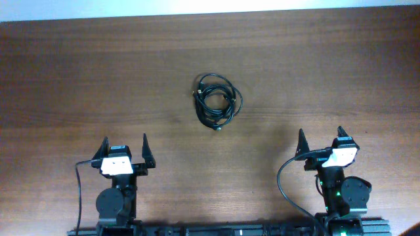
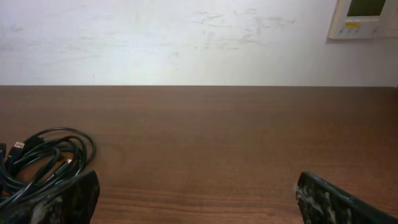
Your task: Untangle cables
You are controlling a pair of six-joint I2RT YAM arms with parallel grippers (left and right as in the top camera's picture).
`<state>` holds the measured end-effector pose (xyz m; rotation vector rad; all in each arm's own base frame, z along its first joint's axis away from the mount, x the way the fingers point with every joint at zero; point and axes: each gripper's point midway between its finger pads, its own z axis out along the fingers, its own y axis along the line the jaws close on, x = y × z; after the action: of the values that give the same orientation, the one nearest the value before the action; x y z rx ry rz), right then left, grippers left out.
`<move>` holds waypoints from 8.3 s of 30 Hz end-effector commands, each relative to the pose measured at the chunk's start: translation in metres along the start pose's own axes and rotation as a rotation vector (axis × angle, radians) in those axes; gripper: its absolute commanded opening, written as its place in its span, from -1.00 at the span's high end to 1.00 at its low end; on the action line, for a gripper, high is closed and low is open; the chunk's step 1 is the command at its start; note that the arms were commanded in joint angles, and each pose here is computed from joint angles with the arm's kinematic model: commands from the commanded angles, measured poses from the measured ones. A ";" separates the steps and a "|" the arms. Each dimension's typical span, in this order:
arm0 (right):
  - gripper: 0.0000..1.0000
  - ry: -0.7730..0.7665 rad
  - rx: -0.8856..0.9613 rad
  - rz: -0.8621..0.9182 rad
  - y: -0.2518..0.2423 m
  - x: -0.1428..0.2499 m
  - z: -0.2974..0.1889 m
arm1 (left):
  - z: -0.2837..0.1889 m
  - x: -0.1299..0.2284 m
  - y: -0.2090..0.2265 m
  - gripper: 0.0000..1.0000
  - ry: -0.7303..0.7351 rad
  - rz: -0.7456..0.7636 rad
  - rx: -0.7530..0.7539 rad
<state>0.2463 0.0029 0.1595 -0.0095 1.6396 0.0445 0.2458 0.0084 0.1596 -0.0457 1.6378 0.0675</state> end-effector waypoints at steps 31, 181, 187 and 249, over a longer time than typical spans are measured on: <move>-0.97 0.006 0.015 -0.002 -0.003 0.003 0.000 | 0.000 0.001 0.000 -0.97 0.002 0.009 0.000; 0.92 0.439 -1.253 0.586 0.280 -0.424 0.066 | 0.120 0.024 -0.115 -0.98 1.364 -0.204 0.315; 0.92 0.124 -1.502 0.709 0.228 -0.537 0.019 | 0.120 0.024 -0.115 -0.98 1.363 -0.200 0.318; -0.78 0.386 -1.539 0.417 0.208 -0.459 0.044 | 0.076 -0.182 -0.241 1.00 0.676 -0.344 1.411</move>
<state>0.3243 0.2047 0.6313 -0.6337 1.6691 1.8186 0.3363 -0.2500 0.2970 0.9648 1.9476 -1.4406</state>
